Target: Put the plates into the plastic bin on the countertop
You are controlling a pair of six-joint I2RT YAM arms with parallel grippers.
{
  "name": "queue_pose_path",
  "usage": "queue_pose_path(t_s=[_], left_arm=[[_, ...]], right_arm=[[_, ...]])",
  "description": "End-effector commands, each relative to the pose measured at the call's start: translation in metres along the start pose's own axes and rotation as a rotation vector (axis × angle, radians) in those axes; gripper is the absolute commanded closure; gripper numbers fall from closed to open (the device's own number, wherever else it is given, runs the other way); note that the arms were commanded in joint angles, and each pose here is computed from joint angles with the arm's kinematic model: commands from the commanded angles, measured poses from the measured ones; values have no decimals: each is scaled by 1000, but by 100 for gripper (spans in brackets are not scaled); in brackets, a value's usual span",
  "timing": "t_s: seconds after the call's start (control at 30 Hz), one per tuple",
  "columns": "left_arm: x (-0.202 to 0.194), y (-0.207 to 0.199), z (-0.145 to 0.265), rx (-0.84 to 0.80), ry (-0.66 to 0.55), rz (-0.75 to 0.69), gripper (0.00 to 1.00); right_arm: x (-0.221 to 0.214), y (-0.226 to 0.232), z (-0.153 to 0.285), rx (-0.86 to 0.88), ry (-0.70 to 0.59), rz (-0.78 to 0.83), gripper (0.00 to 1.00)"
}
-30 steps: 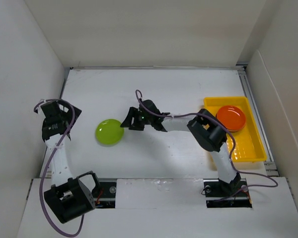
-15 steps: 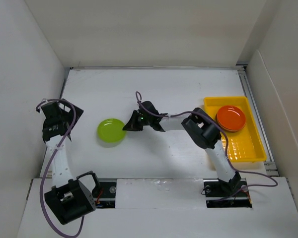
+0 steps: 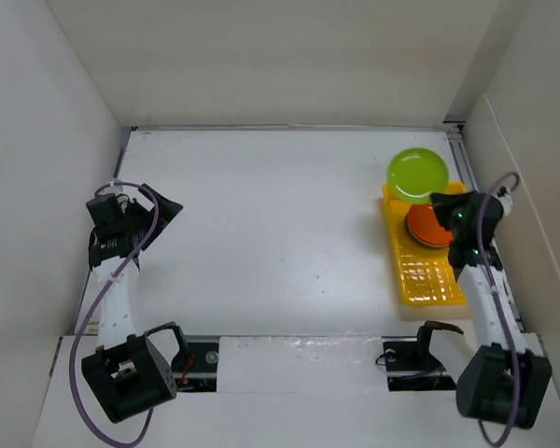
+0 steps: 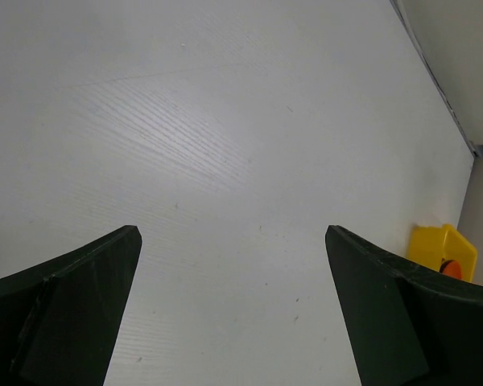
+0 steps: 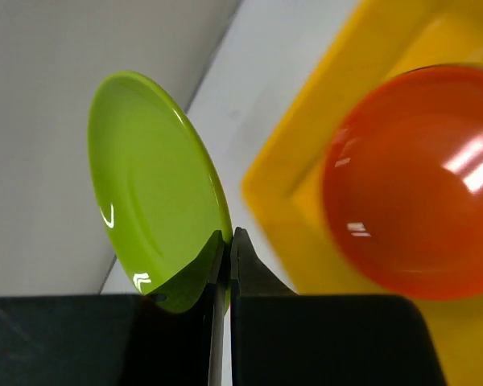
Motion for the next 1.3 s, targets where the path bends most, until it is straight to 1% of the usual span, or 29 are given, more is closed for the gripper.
queue_pose_path(t_s=[0.0, 0.07, 0.1, 0.23, 0.27, 0.3, 0.33, 0.37, 0.4, 0.43, 0.47, 0.5, 0.53, 0.57, 0.6, 0.67, 0.7, 0.83, 0.9, 1.0, 1.03, 1.07, 1.1, 1.13, 1.17, 1.2, 1.23, 1.27], left_arm=[[7, -14, 4, -103, -32, -66, 0], [8, -16, 6, -106, -39, -70, 0], [8, -16, 6, -106, -40, -70, 0], [8, -16, 6, -106, -40, -70, 0], [8, -16, 6, -106, -40, -70, 0], [7, -17, 6, -114, -35, -70, 0], [7, -17, 6, -114, -35, -70, 0], [7, -17, 6, -114, -35, -70, 0], [7, -17, 6, -114, -35, -70, 0], [7, -17, 6, -114, -35, -70, 0], [7, -17, 6, -114, -35, -70, 0], [7, -17, 6, -114, -35, -70, 0], [8, -16, 6, -106, -40, -70, 0], [8, -16, 6, -106, -40, -70, 0], [8, -16, 6, -106, -40, -70, 0], [9, -14, 6, -95, -45, -69, 0], [9, -13, 6, -87, -49, -69, 0], [10, -13, 10, -76, -68, -73, 0], [13, -12, 10, -55, -78, -72, 0], [24, -14, 16, -16, -108, -83, 0], [23, -14, 19, 7, -95, -90, 0], [28, -17, 26, 25, -116, -94, 0], [41, -21, 35, 53, -167, -113, 0], [46, -24, 43, 65, -194, -118, 0], [47, -28, 55, 73, -219, -123, 0], [52, -31, 65, 89, -253, -128, 0], [60, -43, 79, 68, -294, -133, 0], [64, -51, 95, 55, -341, -147, 0]], right_arm=[[11, -68, 25, -205, -16, -9, 100], [21, -82, 29, -233, -30, -20, 100], [31, -91, 31, -264, -62, -47, 100], [42, -116, 26, -322, -37, -68, 100], [44, -117, 24, -324, -36, -75, 100], [41, -117, 23, -316, -6, -74, 100], [45, -115, 22, -304, -12, -75, 99], [44, -114, 22, -298, -5, -76, 90], [44, -114, 22, -298, -5, -76, 75], [45, -112, 23, -290, -11, -72, 52], [46, -110, 24, -281, -18, -68, 18], [49, -103, 28, -257, -35, -56, 8], [49, -101, 31, -252, -39, -54, 6], [50, -98, 34, -260, -50, -53, 0], [54, -89, 39, -236, -68, -42, 0], [55, -88, 47, -265, -80, -34, 0], [61, -78, 52, -246, -107, -22, 0], [65, -60, 68, -215, -129, 14, 0], [58, -48, 72, -160, -64, 48, 0], [54, -18, 82, -93, -12, 140, 0], [45, 2, 88, -55, 32, 188, 0], [41, 14, 96, -37, 33, 235, 0], [41, 22, 100, -52, 0, 260, 0], [21, 33, 108, -26, 66, 316, 0], [21, 51, 120, 11, 52, 341, 0], [18, 61, 133, 46, 49, 373, 0], [16, 66, 142, 61, 46, 397, 0], [9, 77, 160, 101, 89, 421, 0]])
Point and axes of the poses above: each gripper's point midway between its finger pads, its own z axis back along the fingers, its own y axis along the line the jaws close on, x = y × z, the point moved 5 cm from there along z, back along the fingers, and after that the axes turned 6 degrees about -z, right-handed, at the moved point
